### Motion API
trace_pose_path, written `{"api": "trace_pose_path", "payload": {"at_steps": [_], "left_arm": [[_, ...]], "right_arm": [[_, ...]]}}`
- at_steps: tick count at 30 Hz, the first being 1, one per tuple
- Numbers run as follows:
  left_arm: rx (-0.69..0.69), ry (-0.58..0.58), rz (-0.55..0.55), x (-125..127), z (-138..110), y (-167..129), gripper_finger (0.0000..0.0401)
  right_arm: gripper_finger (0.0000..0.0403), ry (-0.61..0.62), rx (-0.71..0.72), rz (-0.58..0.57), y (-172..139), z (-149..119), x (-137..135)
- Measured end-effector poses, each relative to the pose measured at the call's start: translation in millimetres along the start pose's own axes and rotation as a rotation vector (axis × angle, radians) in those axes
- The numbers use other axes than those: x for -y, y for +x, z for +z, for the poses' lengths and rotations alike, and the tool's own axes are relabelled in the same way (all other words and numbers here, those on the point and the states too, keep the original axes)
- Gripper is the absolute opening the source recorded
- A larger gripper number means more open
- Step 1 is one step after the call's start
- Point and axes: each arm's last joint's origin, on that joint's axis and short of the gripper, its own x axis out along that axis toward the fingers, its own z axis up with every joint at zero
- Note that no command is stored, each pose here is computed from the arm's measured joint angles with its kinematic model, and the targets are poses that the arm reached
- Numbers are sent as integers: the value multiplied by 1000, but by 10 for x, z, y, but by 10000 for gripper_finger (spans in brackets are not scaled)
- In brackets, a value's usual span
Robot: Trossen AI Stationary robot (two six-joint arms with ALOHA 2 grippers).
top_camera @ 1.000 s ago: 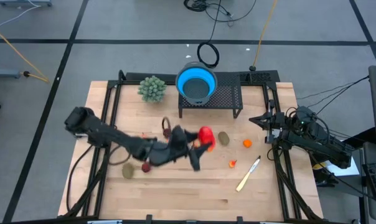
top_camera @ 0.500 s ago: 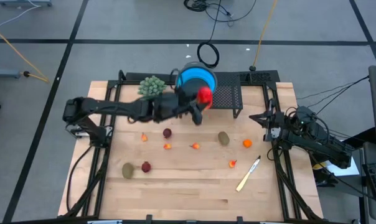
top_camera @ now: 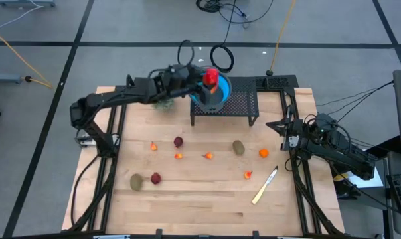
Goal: Pick & Place Fruit
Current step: Put the orange mango into the blue strainer bowl on the shelf
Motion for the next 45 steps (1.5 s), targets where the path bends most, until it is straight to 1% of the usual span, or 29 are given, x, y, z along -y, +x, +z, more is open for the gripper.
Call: {"api": "trace_pose_path", "payload": {"at_steps": [2, 5, 7, 9, 12, 14, 17, 18, 21, 23, 24, 28, 30, 35, 37, 40, 45], "left_arm": [[-19, 15, 17, -58, 47, 27, 227], [-61, 19, 46, -148, 95, 22, 227], [-64, 13, 37, -177, 131, 58, 224], [-101, 12, 42, -214, 107, 93, 222], [-100, 5, 28, -244, 121, 139, 224], [-107, 1, 25, -260, 124, 161, 227], [-151, 3, 45, -309, 115, 183, 228], [-144, 6, 45, -315, 136, 203, 229], [-156, 1, 58, -380, 168, 223, 229], [-150, -6, 43, -406, 202, 258, 229], [-179, -9, 43, -431, 181, 277, 229], [-213, -3, 42, -449, 152, 396, 229], [-208, 3, 36, -452, 158, 439, 229], [-288, 7, 60, -498, 15, 548, 230], [-325, 5, 68, -503, -25, 541, 230], [-326, 6, 66, -496, -13, 520, 230], [-356, -12, 76, -505, -42, 513, 230]], "right_arm": [[0, 6, -5, -23, 0, -1, 7], [0, 41, -24, -117, -2, -8, 34], [0, 50, -29, -153, 8, -29, 42], [0, 54, -44, -152, 25, -73, 37], [0, 75, -57, -147, 53, -143, 26], [0, 85, -37, -151, 81, -182, 24], [0, 73, 26, -162, 120, -212, 26], [0, 69, 42, -167, 132, -227, 26], [0, 64, 61, -173, 162, -289, 19], [0, 63, 67, -173, 174, -319, 15], [0, 66, 70, -173, 178, -328, 14], [0, 70, 76, -176, 181, -333, 14], [0, 69, 81, -176, 180, -329, 15], [0, 71, 81, -176, 180, -329, 14], [0, 71, 80, -178, 180, -331, 15], [0, 72, 76, -202, 179, -332, 22], [0, 68, 75, -203, 179, -333, 22]]}}
